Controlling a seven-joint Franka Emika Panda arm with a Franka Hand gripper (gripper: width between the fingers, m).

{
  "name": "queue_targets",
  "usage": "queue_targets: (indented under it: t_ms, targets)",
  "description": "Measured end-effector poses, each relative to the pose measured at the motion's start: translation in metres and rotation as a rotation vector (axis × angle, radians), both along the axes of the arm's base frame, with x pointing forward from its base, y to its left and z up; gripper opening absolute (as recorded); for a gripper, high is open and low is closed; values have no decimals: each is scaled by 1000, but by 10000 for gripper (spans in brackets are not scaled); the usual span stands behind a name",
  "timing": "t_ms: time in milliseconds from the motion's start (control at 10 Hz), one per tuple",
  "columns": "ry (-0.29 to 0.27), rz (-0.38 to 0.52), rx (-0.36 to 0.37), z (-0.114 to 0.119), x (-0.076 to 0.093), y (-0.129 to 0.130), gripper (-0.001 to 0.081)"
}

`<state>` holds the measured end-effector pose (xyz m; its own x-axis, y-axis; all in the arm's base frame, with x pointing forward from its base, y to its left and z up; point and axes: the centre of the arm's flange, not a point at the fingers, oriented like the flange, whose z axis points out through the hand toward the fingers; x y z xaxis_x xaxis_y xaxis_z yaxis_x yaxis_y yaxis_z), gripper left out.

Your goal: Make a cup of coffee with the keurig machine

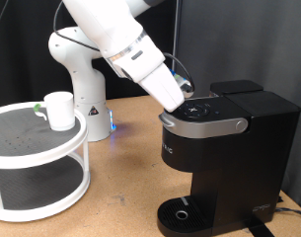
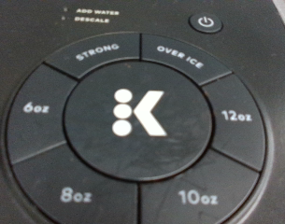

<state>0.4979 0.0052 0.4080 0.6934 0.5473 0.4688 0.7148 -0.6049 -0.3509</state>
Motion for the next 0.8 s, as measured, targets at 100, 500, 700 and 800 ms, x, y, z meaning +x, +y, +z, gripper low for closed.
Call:
queue_targets:
  t_ms: [100,500,700,800]
  targets:
    - [0,0,0,0,0,0,0]
    - [-16,-12,18,0,1,0,0]
    - [-75,-28,57,-3,2,-2,0]
    - [-90,-32,73,-3,3,-3,0]
